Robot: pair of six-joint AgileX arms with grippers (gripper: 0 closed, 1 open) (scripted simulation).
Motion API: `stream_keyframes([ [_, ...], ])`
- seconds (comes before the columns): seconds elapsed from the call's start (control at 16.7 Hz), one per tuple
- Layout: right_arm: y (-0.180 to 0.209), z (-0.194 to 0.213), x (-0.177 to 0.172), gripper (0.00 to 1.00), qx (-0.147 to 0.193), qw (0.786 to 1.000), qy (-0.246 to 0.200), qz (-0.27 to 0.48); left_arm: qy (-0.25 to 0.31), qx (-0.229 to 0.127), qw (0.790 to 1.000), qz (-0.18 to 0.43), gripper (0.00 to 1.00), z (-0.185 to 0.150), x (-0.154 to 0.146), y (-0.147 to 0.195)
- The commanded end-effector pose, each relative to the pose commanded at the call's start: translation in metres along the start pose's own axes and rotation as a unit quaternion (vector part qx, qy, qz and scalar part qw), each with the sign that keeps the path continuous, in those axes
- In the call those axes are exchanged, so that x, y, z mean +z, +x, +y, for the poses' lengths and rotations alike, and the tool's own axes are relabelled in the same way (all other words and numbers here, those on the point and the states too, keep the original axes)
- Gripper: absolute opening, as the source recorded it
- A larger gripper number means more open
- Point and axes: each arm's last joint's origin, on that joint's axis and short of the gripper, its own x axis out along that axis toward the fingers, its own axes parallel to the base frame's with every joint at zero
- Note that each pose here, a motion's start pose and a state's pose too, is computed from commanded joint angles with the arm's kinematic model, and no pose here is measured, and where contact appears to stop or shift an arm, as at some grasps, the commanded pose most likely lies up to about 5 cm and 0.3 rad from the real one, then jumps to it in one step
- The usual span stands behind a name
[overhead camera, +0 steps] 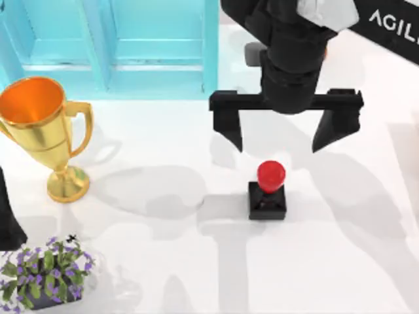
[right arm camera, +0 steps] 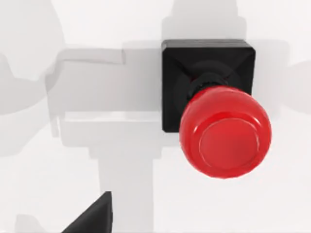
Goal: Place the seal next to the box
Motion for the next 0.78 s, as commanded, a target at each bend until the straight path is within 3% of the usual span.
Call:
stream_keyframes([
  [0.36, 0.005, -0.001, 0.001, 1.0, 0.0, 1.0, 0.001, 0.0, 0.0, 0.0, 1.0, 0.0, 1.0, 0.0, 0.0, 0.0],
  [0.78, 0.077, 0.002, 0.003, 1.0, 0.002, 1.0, 0.0, -0.002, 0.0, 0.0, 1.0, 0.0, 1.0, 0.0, 0.0, 0.0],
])
